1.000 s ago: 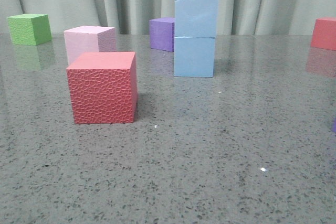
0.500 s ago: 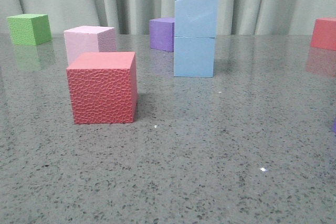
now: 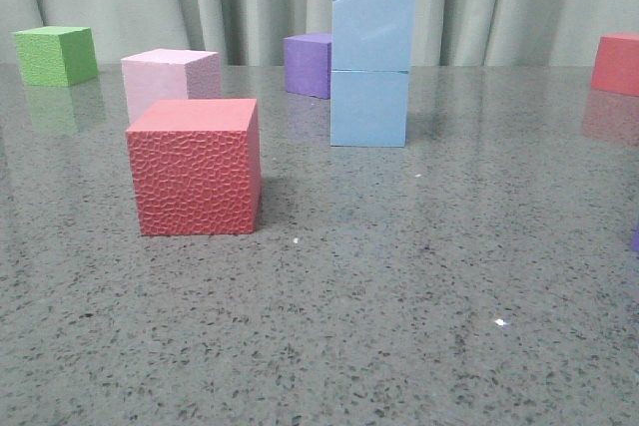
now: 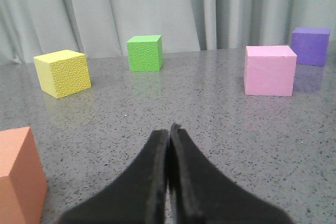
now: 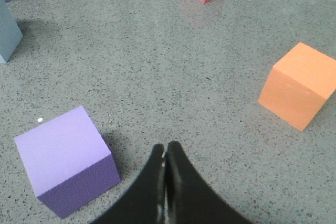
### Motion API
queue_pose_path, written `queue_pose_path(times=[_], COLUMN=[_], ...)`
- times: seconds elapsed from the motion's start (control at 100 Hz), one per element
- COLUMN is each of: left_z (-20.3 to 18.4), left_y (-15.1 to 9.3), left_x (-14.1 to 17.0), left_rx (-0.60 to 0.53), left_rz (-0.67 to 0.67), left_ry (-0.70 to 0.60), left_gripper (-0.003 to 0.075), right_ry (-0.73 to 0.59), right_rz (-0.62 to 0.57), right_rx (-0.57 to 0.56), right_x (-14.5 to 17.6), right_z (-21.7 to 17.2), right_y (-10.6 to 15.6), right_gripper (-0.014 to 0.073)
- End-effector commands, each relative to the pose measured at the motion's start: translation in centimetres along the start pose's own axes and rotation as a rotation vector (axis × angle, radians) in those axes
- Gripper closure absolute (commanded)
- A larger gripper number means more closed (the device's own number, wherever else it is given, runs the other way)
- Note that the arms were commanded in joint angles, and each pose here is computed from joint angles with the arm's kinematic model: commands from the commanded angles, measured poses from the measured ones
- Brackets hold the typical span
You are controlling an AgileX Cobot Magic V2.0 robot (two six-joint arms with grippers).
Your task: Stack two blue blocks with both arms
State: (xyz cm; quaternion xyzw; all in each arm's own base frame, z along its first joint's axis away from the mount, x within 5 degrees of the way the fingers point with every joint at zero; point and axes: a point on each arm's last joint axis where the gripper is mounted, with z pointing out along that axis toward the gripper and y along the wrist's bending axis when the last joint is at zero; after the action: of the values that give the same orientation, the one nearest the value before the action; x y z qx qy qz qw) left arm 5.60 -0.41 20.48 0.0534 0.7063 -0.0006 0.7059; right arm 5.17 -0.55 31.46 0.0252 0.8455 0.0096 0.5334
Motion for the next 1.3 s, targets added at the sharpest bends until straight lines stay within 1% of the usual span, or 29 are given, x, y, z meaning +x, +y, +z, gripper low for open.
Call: queue_pose_path(times=[0.0, 1.15, 1.29], left_z=[-0.09, -0.09, -0.09], left_y=[-0.05, -0.05, -0.05], left_x=[0.46, 0.46, 0.46], left_rx=[-0.004, -0.004, -0.004], left_rz=[-0.01, -0.01, -0.01], left_ry=[-0.074, -0.074, -0.074], left_gripper=[0.0739, 0.0739, 0.0739], right_ry=[-0.091, -0.083, -0.113], right_rz=[-0.018, -0.018, -0.011], right_rx=[-0.002, -0.003, -0.029], right_x=[-1.36, -1.12, -0.59], right_z=[-0.33, -0.11, 0.55], right_y=[0.06, 0.07, 0.31], right_gripper=[0.0663, 0.0663, 0.0663])
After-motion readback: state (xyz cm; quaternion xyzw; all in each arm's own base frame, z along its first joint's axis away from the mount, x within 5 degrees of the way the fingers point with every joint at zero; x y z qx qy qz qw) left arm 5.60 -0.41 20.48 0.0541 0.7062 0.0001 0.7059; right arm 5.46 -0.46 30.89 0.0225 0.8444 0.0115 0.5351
